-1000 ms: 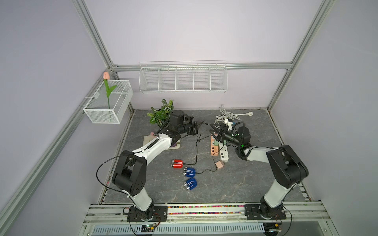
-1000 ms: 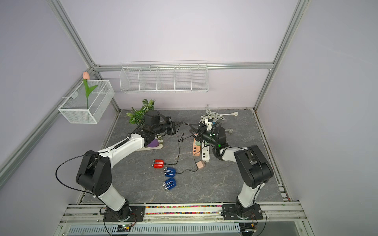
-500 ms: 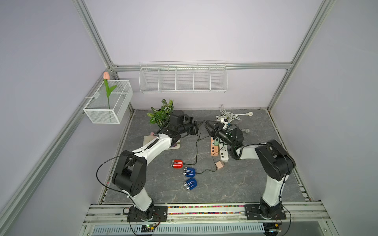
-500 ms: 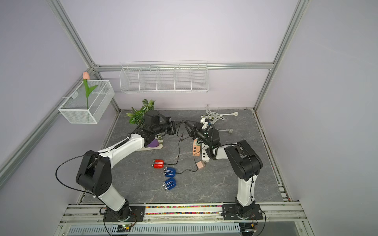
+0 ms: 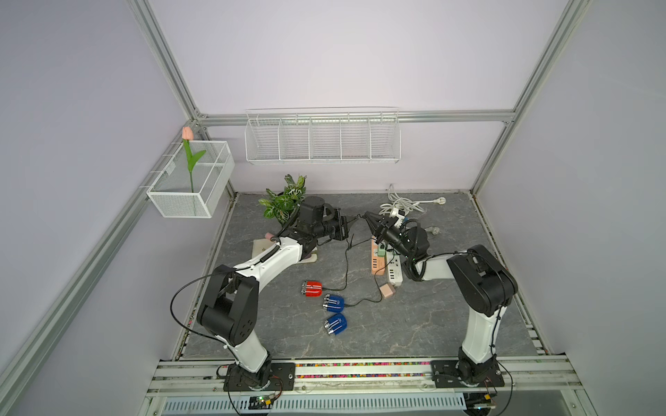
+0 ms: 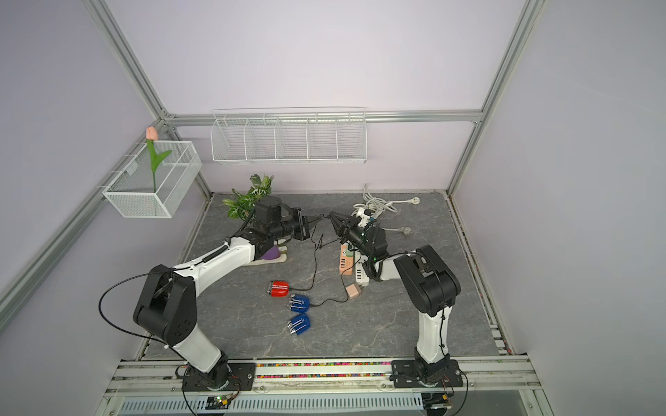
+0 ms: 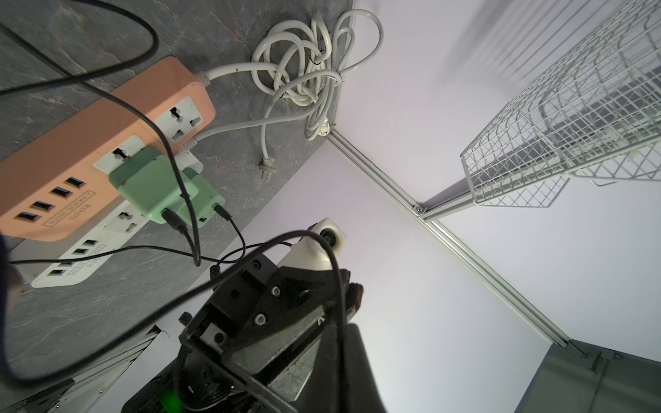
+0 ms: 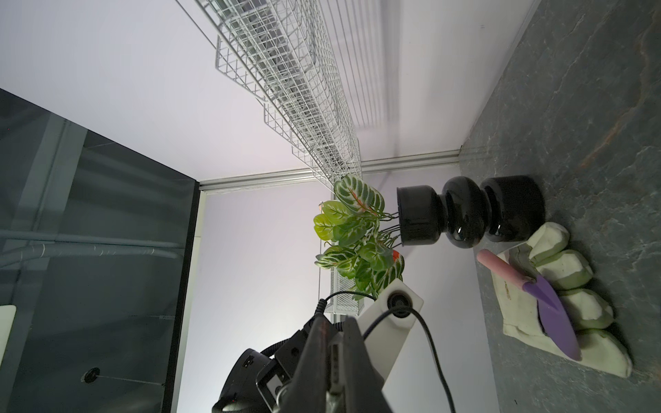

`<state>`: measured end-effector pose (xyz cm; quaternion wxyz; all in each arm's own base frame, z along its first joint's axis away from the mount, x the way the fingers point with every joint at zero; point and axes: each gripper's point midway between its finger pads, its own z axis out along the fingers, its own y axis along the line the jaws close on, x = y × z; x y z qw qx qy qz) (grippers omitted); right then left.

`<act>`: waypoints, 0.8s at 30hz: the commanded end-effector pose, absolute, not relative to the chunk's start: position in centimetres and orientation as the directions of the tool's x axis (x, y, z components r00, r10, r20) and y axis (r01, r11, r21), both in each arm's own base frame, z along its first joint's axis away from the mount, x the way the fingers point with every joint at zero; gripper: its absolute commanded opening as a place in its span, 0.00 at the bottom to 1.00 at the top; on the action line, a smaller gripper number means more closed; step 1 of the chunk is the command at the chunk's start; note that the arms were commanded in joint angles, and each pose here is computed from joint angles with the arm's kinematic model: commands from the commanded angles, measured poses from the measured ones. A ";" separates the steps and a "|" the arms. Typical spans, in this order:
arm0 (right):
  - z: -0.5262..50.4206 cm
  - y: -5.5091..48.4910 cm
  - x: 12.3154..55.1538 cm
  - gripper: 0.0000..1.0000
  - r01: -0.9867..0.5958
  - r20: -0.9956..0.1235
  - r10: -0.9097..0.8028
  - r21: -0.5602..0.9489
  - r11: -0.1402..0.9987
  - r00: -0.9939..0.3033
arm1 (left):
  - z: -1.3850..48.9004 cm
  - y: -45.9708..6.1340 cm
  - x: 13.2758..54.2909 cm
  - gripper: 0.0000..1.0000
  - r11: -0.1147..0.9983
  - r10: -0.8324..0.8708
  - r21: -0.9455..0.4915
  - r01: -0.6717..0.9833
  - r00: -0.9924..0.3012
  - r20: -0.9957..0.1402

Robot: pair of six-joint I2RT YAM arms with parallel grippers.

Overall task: Charge the electric shaver
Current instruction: Pick up the charging cable from the center of the board.

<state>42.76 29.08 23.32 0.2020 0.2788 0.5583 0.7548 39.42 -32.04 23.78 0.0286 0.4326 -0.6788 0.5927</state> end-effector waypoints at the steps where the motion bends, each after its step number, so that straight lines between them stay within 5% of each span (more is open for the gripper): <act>1: 26.5 28.5 42.5 0.07 -0.046 0.201 0.610 0.930 -0.365 -0.767 | 24.9 -31.7 38.8 0.00 -0.124 -0.533 -0.751 -0.649 -0.595 0.602; 6: 25.7 28.1 42.1 0.07 -0.026 0.203 0.623 0.941 -0.338 -0.756 | 24.6 -30.9 37.8 0.03 -0.062 -0.572 -0.754 -0.654 -0.596 0.563; 10: 25.2 28.3 42.1 0.07 0.027 0.212 0.635 0.957 -0.289 -0.743 | 26.0 -30.7 37.5 0.54 0.022 -0.606 -0.810 -0.586 -0.652 0.455; 13: 24.9 28.9 41.9 0.07 0.081 0.217 0.630 0.968 -0.237 -0.746 | 26.8 -31.3 37.7 0.69 0.095 -0.605 -0.844 -0.527 -0.704 0.372; 18: 25.7 29.8 42.0 0.07 0.123 0.235 0.606 0.967 -0.221 -0.760 | 26.5 -32.9 38.1 0.68 0.104 -0.570 -0.859 -0.501 -0.738 0.361; 24: 26.4 30.2 42.1 0.07 0.142 0.251 0.591 0.964 -0.225 -0.767 | 25.9 -33.9 39.0 0.54 0.148 -0.544 -0.876 -0.459 -0.778 0.316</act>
